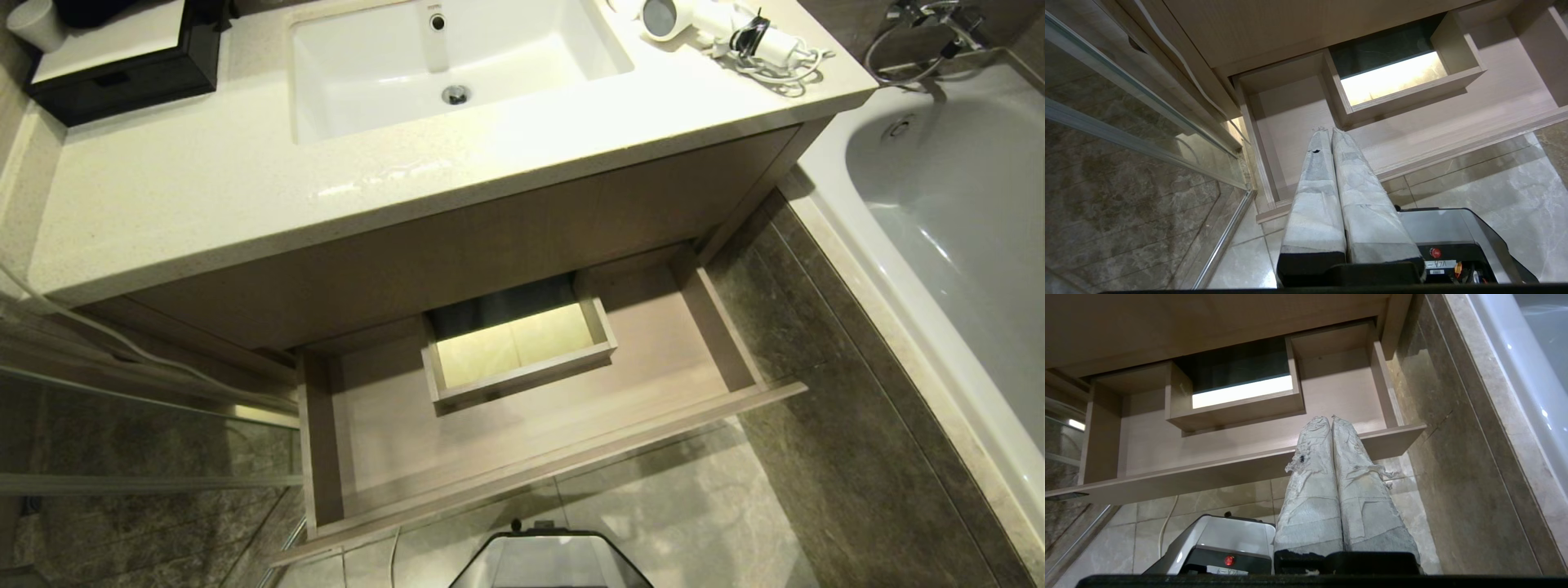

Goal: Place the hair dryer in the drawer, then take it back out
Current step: Pick up the hairdryer

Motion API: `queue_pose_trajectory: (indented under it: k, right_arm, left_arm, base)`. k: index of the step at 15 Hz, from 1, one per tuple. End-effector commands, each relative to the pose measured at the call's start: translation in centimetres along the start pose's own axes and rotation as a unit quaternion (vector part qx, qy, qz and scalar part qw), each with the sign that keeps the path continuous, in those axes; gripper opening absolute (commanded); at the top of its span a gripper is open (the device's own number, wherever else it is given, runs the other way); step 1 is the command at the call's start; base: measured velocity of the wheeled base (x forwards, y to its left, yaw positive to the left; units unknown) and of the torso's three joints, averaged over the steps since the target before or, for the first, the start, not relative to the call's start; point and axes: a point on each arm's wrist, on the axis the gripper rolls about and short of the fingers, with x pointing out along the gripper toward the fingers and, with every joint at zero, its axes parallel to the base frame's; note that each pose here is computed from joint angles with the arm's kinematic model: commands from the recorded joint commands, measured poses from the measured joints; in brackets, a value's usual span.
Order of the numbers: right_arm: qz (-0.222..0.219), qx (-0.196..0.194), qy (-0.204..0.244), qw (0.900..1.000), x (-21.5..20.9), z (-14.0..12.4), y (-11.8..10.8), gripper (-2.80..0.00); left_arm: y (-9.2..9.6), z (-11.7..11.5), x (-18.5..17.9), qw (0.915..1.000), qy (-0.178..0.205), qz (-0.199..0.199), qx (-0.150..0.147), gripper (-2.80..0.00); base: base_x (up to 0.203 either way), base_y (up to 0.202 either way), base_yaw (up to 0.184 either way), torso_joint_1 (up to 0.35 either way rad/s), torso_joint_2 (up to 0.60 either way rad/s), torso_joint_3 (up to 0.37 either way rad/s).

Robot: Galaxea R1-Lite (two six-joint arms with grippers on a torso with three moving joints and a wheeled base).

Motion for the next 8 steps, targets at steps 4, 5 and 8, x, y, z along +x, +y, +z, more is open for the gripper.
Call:
queue_pose_trajectory:
  k: [4, 5, 8]
  right_arm:
    - [0.000, 0.000, 0.000, 1.000, -0.10, -1.18, 0.01, -2.80]
    - [0.000, 0.000, 0.000, 1.000, -0.10, -1.18, 0.01, -2.80]
    - [0.000, -0.002, 0.001, 1.000, -0.10, -1.20, 0.01, -2.80]
  left_arm:
    - [0.00, -0.02, 0.01, 1.0000, 0.000, 0.000, 0.000, -2.80]
    - [0.00, -0.01, 0.01, 1.0000, -0.001, -0.001, 0.000, -2.80]
    - [0.00, 0.02, 0.00, 1.0000, -0.001, 0.000, 0.000, -2.80]
  base:
    - [0.000, 0.000, 0.000, 0.000, 0.00, 0.000]
    - [0.000, 0.000, 0.000, 0.000, 0.00, 0.000]
    - [0.000, 0.000, 0.000, 0.085, 0.00, 0.082]
